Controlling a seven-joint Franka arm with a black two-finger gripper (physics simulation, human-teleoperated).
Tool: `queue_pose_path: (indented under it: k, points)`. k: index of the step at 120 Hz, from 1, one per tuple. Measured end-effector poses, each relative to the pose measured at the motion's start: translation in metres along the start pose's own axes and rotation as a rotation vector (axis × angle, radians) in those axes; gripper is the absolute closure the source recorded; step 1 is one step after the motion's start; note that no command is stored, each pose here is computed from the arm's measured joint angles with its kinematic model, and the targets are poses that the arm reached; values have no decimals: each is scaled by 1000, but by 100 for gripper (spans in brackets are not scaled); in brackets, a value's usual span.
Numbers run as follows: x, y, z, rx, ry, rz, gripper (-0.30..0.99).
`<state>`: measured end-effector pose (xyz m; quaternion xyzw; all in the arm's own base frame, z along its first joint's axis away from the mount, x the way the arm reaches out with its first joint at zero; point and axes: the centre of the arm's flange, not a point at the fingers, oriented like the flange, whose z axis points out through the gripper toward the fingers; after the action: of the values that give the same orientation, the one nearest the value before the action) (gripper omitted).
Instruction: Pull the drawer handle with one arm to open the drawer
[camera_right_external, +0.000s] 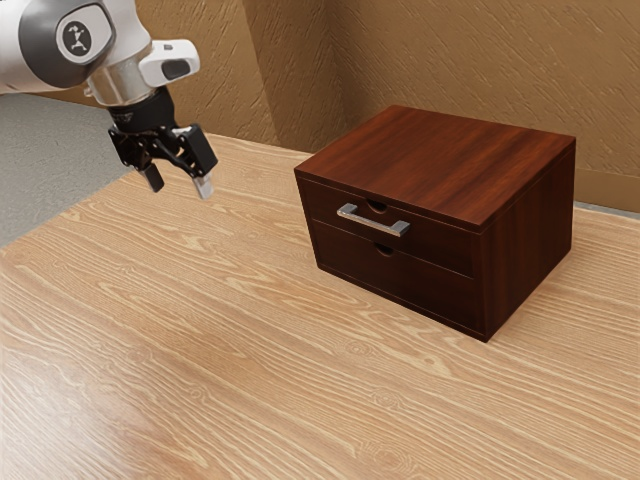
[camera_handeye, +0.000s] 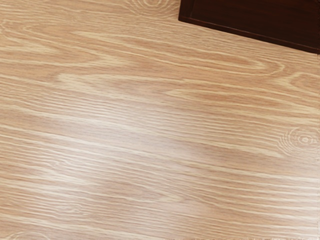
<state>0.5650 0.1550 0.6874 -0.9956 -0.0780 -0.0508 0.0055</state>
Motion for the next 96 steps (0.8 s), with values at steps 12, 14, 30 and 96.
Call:
queue_pose_path:
  k: [12,14,30,96]
  points:
    - [-1,-12,3,-29,-2,-17,0]
    - [-2,-15,3,-33,-2,-22,0]
    - [-7,-18,-19,-45,42,-8,0]
    - [-24,41,-104,-42,286,1018,0]
